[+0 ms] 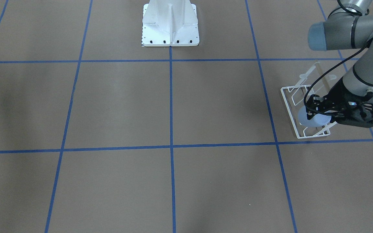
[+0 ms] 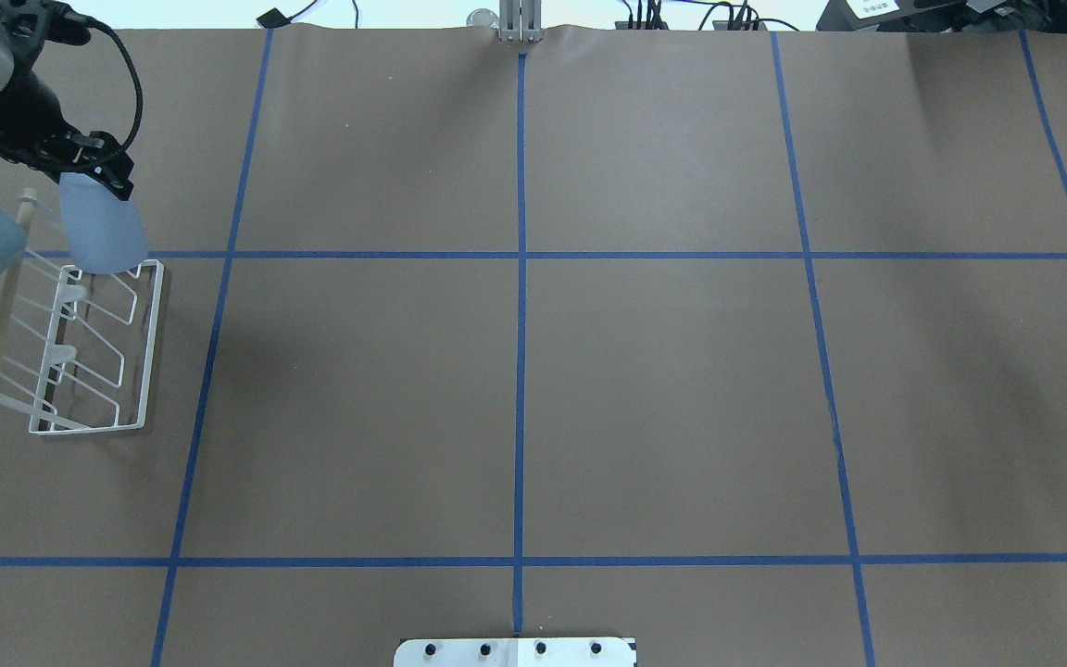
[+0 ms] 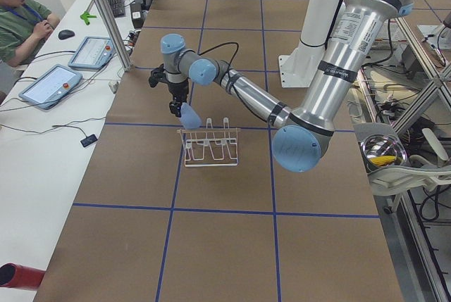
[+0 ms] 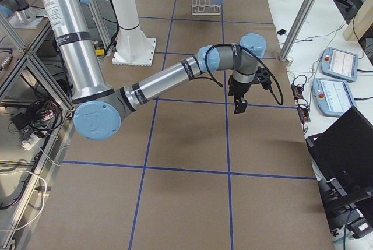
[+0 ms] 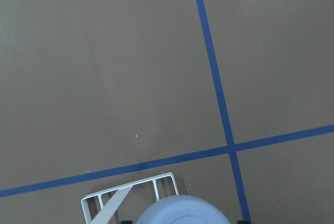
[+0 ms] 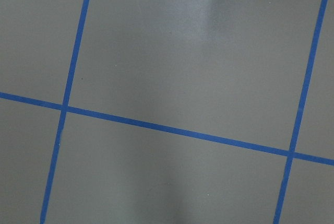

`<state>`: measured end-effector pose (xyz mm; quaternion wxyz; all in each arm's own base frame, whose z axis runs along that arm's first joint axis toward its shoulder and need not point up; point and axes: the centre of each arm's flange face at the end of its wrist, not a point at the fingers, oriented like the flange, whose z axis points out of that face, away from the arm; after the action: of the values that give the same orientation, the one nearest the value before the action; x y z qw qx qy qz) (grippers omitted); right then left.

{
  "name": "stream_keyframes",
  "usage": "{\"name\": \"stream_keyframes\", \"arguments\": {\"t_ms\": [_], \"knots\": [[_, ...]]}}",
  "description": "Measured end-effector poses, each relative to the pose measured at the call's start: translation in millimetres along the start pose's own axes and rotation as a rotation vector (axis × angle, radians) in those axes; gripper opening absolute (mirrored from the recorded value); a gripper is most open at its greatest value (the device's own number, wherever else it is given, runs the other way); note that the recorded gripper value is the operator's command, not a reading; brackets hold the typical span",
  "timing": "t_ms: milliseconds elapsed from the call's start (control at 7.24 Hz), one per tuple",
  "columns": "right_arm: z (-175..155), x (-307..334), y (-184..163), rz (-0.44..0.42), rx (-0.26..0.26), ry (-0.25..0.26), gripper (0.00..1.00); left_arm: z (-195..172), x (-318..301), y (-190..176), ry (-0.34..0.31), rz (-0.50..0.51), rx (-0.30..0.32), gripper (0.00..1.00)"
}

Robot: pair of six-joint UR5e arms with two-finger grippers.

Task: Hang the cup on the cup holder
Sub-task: 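Lower the cup onto a peg of the white rack with the left gripper, then open the left gripper and lift it away from the hung cup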

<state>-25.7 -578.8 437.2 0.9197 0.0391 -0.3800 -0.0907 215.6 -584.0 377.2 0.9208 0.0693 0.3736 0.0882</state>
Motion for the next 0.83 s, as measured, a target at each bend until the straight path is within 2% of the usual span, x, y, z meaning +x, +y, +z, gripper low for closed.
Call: {"name": "stream_keyframes", "arguments": {"t_ms": [553,829], "knots": [[-0.3,-0.3,0.8,-0.001,0.001,0.0,1.0,-9.5,0.2,0.2,0.016,0.014,0.021,0.99],[-2.2,-1.6,1.0,-0.005,0.006,0.005,1.0,-39.6,-5.0,-0.7,0.017,0.011,0.066,0.99]]}}
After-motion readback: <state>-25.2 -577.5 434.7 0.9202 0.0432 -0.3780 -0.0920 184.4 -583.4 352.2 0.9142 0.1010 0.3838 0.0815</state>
